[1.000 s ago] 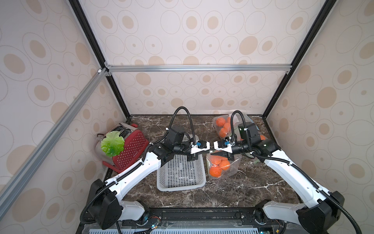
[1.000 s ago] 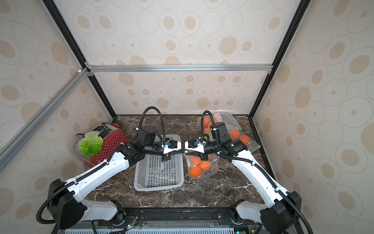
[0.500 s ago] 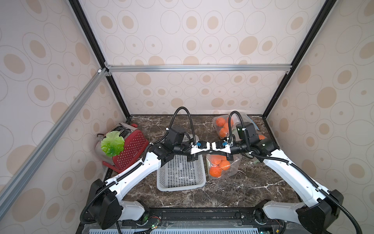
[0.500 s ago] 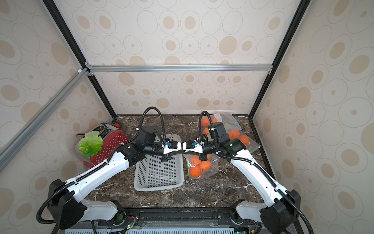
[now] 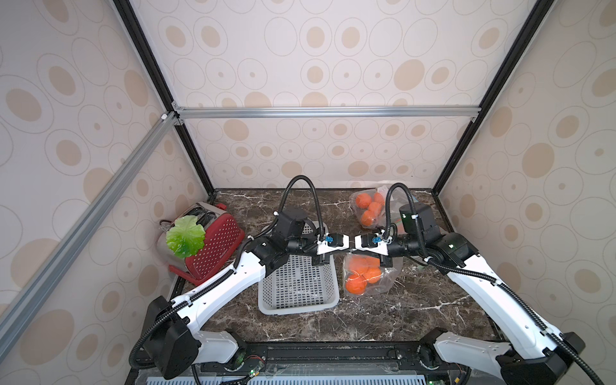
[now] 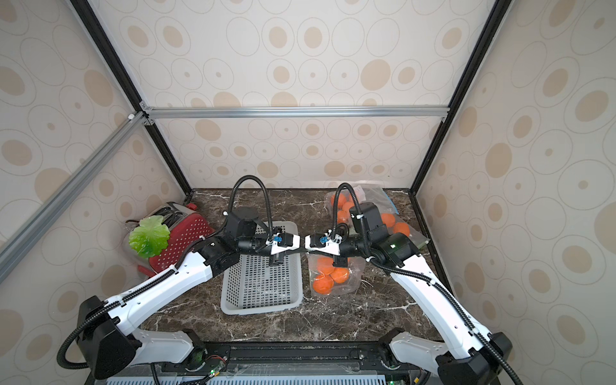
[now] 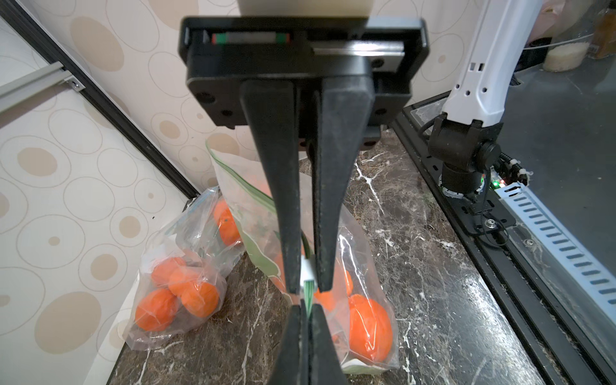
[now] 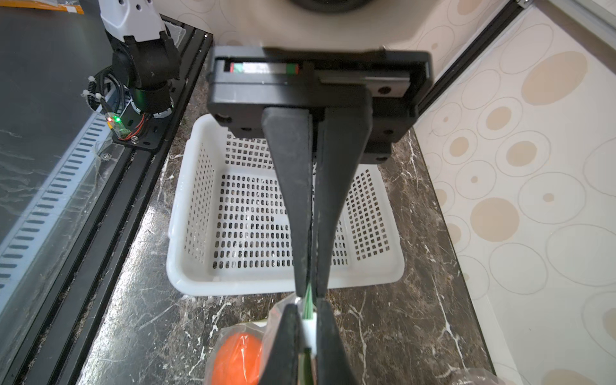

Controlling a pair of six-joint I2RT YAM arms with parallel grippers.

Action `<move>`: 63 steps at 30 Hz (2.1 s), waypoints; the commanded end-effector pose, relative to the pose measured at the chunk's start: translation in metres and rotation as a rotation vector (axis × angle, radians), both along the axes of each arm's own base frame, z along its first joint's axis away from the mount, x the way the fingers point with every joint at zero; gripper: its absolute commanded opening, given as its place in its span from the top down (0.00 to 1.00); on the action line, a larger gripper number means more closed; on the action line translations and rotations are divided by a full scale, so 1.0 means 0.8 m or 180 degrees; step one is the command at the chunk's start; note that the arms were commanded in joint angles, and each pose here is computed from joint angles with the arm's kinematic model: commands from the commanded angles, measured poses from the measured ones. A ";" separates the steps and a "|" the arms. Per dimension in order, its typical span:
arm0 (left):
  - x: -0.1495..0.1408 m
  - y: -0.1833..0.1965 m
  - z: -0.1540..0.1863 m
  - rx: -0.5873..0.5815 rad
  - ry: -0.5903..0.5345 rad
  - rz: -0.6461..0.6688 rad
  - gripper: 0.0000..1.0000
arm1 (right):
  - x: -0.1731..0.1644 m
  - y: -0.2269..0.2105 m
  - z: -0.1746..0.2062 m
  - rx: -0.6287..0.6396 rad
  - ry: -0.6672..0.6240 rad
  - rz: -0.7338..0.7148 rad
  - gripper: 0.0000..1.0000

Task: Open the zip-top bag and take out the orange
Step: Unzip the zipper on the zipper food storage bag.

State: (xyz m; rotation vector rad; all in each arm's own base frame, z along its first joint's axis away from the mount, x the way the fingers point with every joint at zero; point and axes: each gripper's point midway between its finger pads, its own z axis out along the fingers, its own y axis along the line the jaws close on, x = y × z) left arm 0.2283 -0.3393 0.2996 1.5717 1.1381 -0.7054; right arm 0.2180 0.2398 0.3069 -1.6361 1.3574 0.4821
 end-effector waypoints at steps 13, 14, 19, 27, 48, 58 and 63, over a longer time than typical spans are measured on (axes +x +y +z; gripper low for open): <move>0.047 0.000 0.034 0.0052 -0.0395 0.0361 1.00 | -0.036 -0.063 0.017 -0.0048 -0.0029 -0.0757 1.00; 0.050 -0.002 0.034 0.0056 -0.0403 0.0370 1.00 | -0.036 -0.069 0.017 -0.0049 -0.0033 -0.0861 1.00; 0.069 -0.007 0.040 0.0031 -0.0435 0.0473 1.00 | -0.052 -0.095 0.016 -0.0014 0.0105 -0.1212 1.00; 0.101 -0.010 0.059 -0.0104 -0.0521 0.0657 1.00 | -0.083 -0.121 0.007 0.0102 0.0291 -0.1491 1.00; 0.126 0.005 0.092 -0.0203 -0.0533 0.0739 1.00 | -0.116 -0.168 -0.015 -0.0005 0.0114 -0.1835 1.00; 0.126 0.005 0.085 -0.0184 -0.0489 0.0728 1.00 | -0.139 -0.170 -0.032 -0.0164 0.0263 -0.1659 1.00; 0.127 0.007 0.084 -0.0169 -0.0499 0.0741 1.00 | -0.143 -0.178 -0.035 -0.0237 0.0193 -0.1690 1.00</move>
